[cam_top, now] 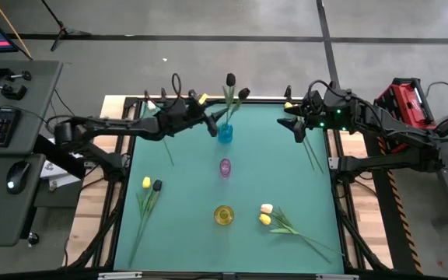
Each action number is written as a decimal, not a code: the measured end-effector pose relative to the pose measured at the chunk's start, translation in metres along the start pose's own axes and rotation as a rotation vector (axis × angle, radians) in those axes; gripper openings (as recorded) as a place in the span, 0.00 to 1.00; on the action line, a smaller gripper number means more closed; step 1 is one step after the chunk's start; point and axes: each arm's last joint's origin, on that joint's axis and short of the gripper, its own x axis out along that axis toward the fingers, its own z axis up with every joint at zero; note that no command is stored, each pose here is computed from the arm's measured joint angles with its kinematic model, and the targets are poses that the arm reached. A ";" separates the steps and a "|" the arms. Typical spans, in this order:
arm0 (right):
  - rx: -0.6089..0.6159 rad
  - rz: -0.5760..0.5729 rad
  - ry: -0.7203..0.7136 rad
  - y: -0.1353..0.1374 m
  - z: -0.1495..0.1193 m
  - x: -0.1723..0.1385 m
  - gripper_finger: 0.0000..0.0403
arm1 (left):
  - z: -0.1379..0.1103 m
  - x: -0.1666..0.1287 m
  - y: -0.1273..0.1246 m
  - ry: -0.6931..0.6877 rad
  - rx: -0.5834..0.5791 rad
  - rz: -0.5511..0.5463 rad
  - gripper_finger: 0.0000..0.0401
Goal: Sort flowers into vase by color
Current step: Put the top left black tulip into the blue vase, then put the black tulip into the blue vase, then put the bottom yellow tulip into the violet vase
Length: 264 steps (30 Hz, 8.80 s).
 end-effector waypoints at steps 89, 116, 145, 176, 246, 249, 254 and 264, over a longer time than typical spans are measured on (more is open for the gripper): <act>0.001 0.274 0.464 0.097 -0.066 0.050 0.65 | -0.155 -0.244 -0.184 1.534 -0.395 0.451 0.20; 0.143 0.466 0.147 0.088 -0.026 -0.001 0.65 | 0.057 -0.068 -0.072 0.019 -0.052 0.105 0.00; 0.148 0.317 0.059 0.084 -0.024 0.002 0.65 | 0.036 0.010 0.015 -0.083 -0.058 -0.023 0.00; 0.142 0.294 0.044 0.083 -0.024 0.002 0.65 | 0.003 0.017 0.003 -0.058 -0.067 0.087 0.00; 0.249 0.211 0.223 0.082 -0.041 0.009 0.65 | 0.029 -0.108 0.004 0.426 -0.185 0.003 0.61; 0.266 0.178 0.397 0.089 -0.060 0.016 0.65 | 0.036 -0.117 -0.005 0.375 -0.192 -0.056 0.61; 0.247 0.149 0.726 0.118 -0.103 0.024 0.65 | 0.042 -0.128 -0.024 0.334 -0.213 -0.123 0.61; 0.108 0.073 1.115 0.183 -0.200 0.015 0.65 | 0.040 -0.141 -0.048 0.327 -0.225 -0.141 0.61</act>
